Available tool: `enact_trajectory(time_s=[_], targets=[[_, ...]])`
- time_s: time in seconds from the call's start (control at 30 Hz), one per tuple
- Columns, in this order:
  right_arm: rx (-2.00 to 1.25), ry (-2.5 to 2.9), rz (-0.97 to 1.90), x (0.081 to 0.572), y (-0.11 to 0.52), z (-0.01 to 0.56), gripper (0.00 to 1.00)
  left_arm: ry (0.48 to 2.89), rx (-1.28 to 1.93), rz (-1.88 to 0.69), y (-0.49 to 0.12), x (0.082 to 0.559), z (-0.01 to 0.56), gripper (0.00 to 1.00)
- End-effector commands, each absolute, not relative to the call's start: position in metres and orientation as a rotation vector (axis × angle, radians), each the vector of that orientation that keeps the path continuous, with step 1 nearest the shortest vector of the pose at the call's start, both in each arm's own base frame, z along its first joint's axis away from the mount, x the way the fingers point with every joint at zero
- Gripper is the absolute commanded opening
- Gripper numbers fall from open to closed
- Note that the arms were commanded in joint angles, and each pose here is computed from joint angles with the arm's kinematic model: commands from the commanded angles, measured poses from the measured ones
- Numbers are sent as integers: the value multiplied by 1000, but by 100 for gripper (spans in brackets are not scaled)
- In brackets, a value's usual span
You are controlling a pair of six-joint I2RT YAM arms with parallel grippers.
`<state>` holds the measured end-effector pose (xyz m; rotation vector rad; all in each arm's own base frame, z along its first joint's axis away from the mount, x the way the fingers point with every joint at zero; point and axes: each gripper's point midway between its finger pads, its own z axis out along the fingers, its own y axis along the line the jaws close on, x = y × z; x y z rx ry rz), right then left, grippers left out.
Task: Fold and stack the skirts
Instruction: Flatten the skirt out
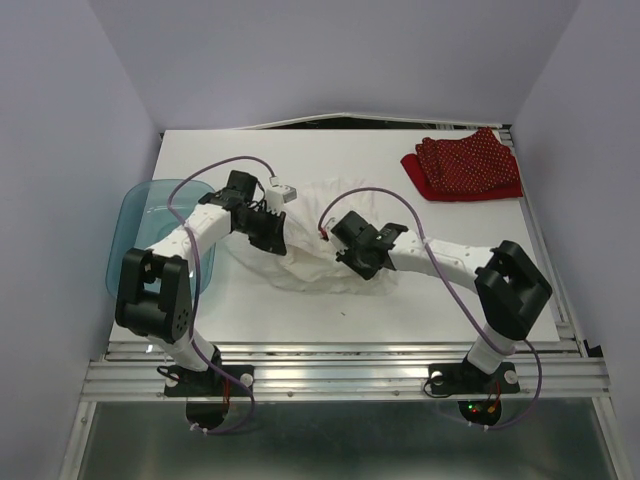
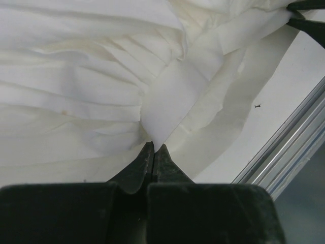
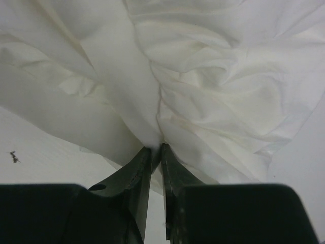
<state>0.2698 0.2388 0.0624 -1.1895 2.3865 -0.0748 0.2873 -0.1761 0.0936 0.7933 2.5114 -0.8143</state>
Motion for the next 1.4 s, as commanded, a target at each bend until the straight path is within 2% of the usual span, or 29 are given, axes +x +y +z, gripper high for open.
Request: enact_trajectory(time_s=[0.0,0.03,0.07,0.17,0.33,0.4,0.53,0.57,0.63,0.7,0.73,0.77,0.8,0.87,0.9,1.07,1.1,1.17,1.27,1.37], targets=[[-1144,2317,-225,281,222,72,15,2436,797,-777,-171,298,122,0],[-1142,2308,-237,282,221,74,11,2425,805,-767,-170,301,125,0],[-1115,2294,-251,289,218,80,1,2426,807,-736,-167,303,128,0],[-1009,2238,-211,323,206,120,1,2378,814,-597,-158,325,150,0],[-806,2064,-141,394,164,227,1,2203,797,-392,-148,374,232,0],[-794,1977,-65,404,163,266,1,2147,771,-353,-147,385,261,0],[-668,1749,20,419,170,381,1,1885,701,-335,-155,401,372,0],[-669,1727,73,415,177,395,1,1806,704,-351,-160,396,396,0],[-681,1704,229,405,198,420,1,1745,804,-406,-188,376,399,0],[-791,1758,408,381,230,404,1,1692,952,-493,-221,339,393,0],[-828,1789,464,374,242,391,1,1692,1070,-523,-238,321,368,0],[-914,1786,576,352,264,381,1,1632,1203,-602,-269,280,363,0],[-949,1782,620,341,272,376,1,1631,1293,-655,-282,259,342,0],[-995,1794,708,316,281,365,1,1590,1392,-700,-295,231,332,0],[-988,1805,717,313,280,363,1,1612,1388,-689,-292,233,328,0],[-707,1835,371,370,210,382,1,1684,983,-575,-232,314,367,0],[-609,1818,315,389,183,395,1,1722,798,-524,-193,345,384,0],[-493,1811,200,410,149,407,1,1757,628,-464,-157,380,392,0],[-336,1778,76,438,99,429,1,1793,404,-367,-97,416,406,0],[-313,1748,66,444,90,444,1,1798,447,-369,-95,414,404,0]])
